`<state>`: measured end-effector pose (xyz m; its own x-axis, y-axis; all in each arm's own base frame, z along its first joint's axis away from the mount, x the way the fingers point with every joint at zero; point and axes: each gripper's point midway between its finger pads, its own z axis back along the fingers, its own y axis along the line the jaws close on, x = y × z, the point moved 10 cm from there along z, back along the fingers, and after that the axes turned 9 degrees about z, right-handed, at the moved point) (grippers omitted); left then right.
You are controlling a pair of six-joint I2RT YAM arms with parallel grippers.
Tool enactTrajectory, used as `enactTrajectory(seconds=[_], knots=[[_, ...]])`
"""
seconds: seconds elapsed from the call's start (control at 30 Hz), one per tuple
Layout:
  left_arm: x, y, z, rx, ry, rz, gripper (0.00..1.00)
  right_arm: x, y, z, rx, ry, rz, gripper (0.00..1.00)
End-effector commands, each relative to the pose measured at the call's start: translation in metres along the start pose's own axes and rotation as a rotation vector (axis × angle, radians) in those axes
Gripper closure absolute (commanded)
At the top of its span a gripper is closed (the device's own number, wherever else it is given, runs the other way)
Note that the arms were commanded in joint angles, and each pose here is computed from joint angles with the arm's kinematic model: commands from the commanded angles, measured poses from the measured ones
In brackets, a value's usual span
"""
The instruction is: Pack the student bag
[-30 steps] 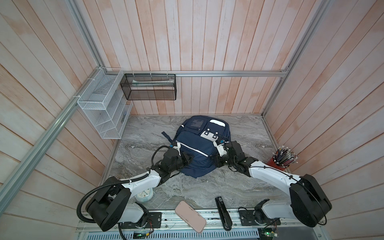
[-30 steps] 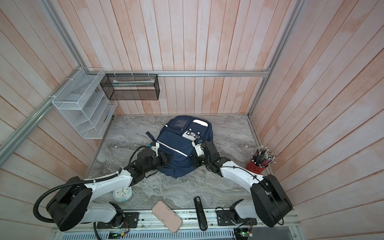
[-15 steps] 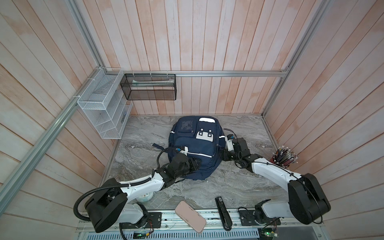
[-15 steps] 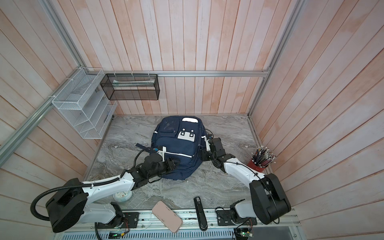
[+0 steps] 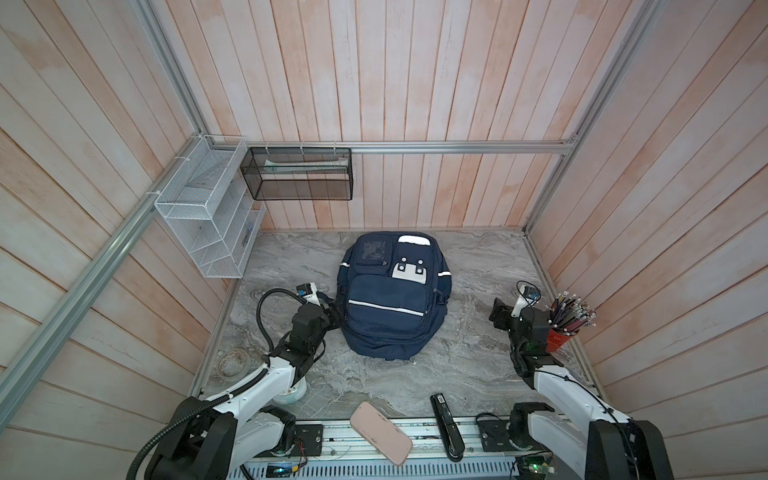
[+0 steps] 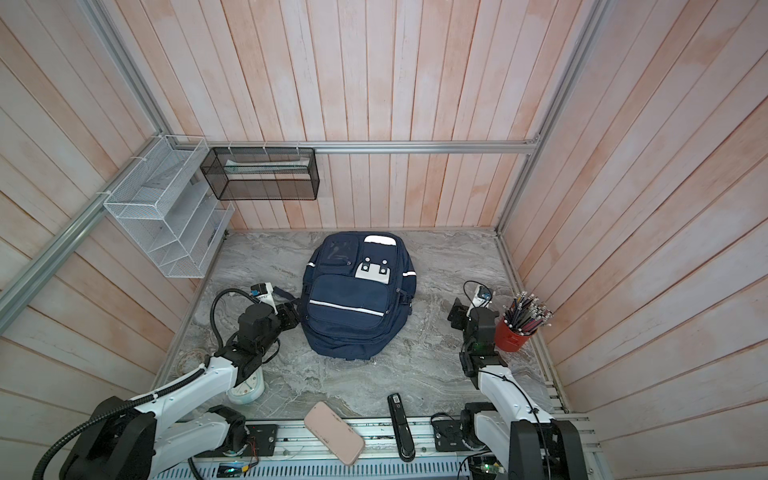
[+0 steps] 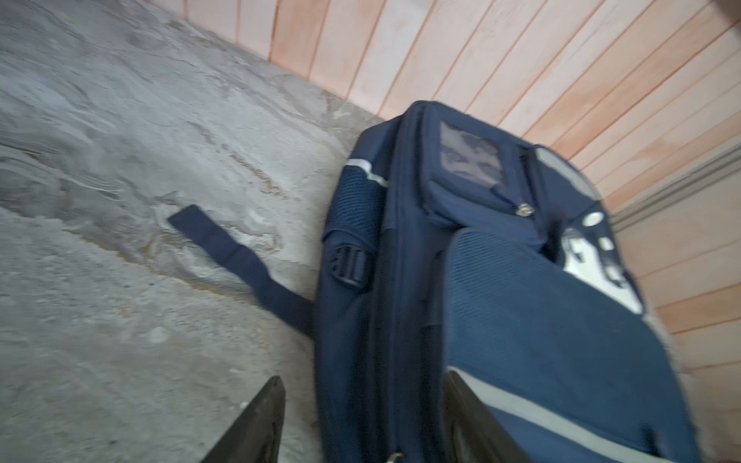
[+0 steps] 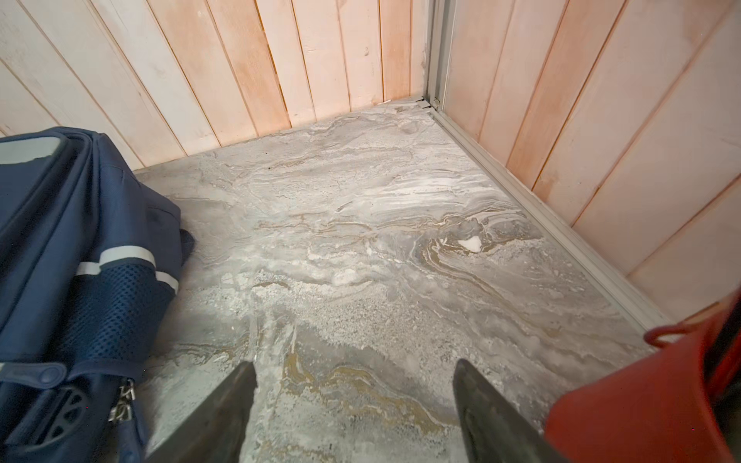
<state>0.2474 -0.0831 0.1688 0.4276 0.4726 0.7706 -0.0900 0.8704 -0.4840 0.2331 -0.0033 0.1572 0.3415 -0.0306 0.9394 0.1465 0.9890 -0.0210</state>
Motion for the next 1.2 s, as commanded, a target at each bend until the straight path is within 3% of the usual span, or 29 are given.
enactTrajectory(seconds=[0.0,0.2,0.33,0.53,0.63,0.73,0.83,0.9,1.0,1.1,1.17], knots=[[0.027,0.010,-0.008,0.067,-0.133,-0.091,0.36,0.008,-0.002,-0.005,-0.033,-0.103,0.061,0.22],[0.038,0.012,-0.022,0.107,-0.121,-0.085,0.39,0.005,0.002,-0.024,-0.032,-0.057,0.148,0.22],[0.046,0.010,-0.017,0.210,-0.130,-0.235,0.40,0.005,-0.002,-0.029,-0.075,-0.051,0.169,0.22],[0.051,0.028,-0.010,0.281,-0.152,-0.294,0.39,0.001,-0.001,-0.035,-0.063,0.066,0.198,0.23],[0.040,0.051,-0.012,0.323,-0.159,-0.320,0.37,0.003,-0.003,-0.027,-0.079,-0.018,0.204,0.22],[0.035,0.073,-0.009,0.240,-0.240,-0.278,0.39,0.004,-0.004,-0.014,-0.071,-0.148,0.154,0.20],[0.040,0.072,-0.002,0.182,-0.313,-0.344,0.39,0.005,0.000,-0.010,-0.008,-0.222,0.216,0.19],[0.040,0.078,0.003,0.209,-0.363,-0.381,0.38,0.006,-0.001,-0.004,-0.017,-0.309,0.229,0.18],[0.051,0.090,-0.005,0.222,-0.341,-0.344,0.35,0.011,0.000,-0.019,0.008,-0.258,0.193,0.18],[0.057,0.094,-0.010,0.152,-0.356,-0.325,0.35,0.009,0.008,-0.022,0.108,-0.298,0.196,0.20],[0.060,0.095,-0.017,0.180,-0.321,-0.333,0.35,0.003,0.009,-0.029,0.100,-0.283,0.210,0.20]])
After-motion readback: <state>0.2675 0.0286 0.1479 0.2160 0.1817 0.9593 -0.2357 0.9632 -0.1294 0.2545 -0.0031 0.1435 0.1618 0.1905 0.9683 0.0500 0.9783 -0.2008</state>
